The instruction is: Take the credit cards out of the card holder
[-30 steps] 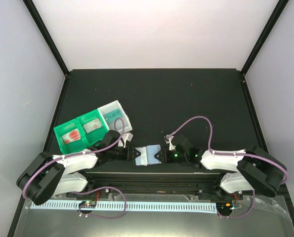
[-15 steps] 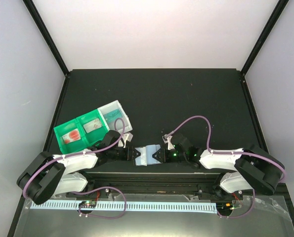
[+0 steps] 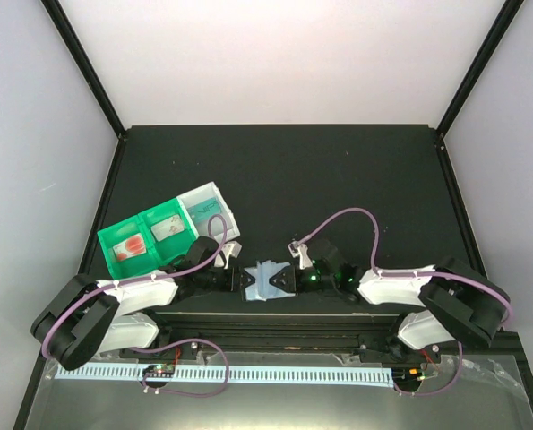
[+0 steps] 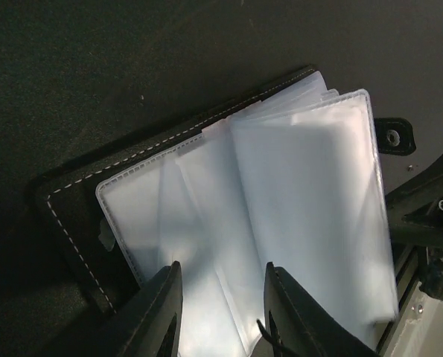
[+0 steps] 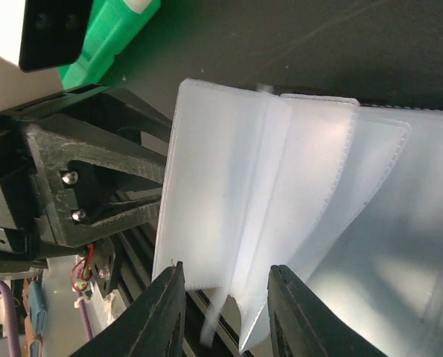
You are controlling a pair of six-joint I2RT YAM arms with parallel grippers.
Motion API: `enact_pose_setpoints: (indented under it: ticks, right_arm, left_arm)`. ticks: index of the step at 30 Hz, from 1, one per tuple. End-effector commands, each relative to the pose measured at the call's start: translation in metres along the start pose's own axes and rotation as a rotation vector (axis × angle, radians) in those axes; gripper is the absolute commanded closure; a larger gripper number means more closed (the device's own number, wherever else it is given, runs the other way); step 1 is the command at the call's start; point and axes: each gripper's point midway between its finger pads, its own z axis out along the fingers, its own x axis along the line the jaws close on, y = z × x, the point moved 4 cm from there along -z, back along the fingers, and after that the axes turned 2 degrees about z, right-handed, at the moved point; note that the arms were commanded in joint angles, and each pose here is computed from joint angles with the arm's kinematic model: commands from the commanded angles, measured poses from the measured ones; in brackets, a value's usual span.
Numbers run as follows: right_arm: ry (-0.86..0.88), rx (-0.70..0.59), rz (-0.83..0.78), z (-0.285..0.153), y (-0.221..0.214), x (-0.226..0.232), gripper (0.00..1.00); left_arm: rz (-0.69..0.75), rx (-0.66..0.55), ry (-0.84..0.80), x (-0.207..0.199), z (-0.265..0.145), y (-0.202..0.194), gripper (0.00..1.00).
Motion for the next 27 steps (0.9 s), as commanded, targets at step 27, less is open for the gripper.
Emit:
enact_pose_setpoints:
  ticks: [27]
  right_arm:
    - [0.149, 0.068, -0.1, 0.015, 0.018, 0.058, 0.69]
  left_arm:
    - [-0.073, -0.178, 0.102, -0.017, -0.047, 0.023, 0.6]
